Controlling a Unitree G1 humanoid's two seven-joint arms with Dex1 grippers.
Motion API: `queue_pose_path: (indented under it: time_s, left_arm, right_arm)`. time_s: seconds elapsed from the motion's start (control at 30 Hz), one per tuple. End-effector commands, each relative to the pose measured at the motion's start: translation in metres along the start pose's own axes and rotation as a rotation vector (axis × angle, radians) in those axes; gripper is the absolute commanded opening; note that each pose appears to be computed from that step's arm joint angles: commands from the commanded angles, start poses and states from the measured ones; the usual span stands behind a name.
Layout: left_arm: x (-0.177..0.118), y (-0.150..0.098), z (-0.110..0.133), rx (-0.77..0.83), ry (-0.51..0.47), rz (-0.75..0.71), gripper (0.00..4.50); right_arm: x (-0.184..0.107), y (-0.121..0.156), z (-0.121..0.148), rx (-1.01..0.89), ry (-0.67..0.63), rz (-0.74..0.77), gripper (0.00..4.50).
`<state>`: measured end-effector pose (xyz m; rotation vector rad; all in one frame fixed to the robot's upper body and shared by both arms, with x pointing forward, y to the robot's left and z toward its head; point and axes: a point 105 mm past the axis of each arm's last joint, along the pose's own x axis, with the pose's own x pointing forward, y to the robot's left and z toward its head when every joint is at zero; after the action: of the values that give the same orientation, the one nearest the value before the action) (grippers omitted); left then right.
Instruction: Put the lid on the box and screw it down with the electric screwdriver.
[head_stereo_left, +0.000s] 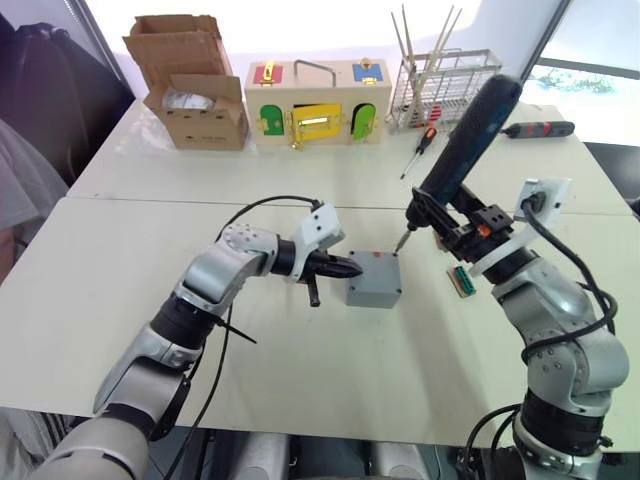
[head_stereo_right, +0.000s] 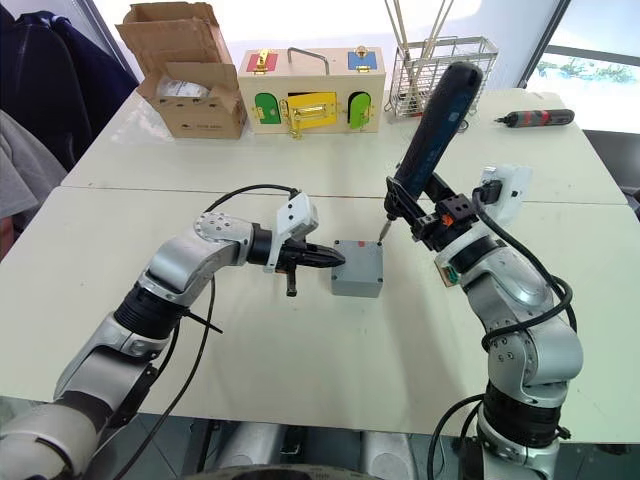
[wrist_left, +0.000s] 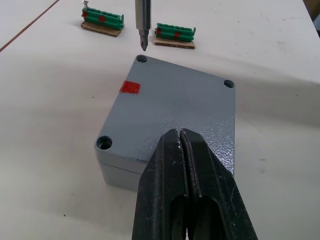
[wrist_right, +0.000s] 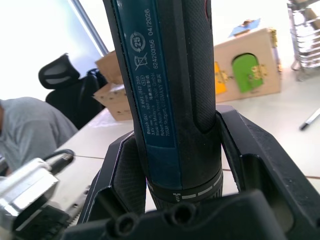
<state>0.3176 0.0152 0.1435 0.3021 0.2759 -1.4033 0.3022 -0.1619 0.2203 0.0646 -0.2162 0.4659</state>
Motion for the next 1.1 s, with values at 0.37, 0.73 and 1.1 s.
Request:
queue_pose_path:
  time_s: [0.37,0.73,1.1]
  left_arm:
    - [0.001,-0.005,-0.001,0.010,0.002,-0.012,0.00]
    - [0.002,-0.005,0.000,0.011,-0.009,-0.004,0.00]
    - [0.003,-0.004,0.001,0.009,-0.018,0.000,0.00]
  right_arm:
    - [0.004,0.009,0.019,-0.031,-0.098,0.014,1.88]
    - [0.006,0.014,0.021,-0.024,-0.100,0.038,1.88]
    - [0.004,0.011,0.009,-0.042,-0.062,0.025,1.88]
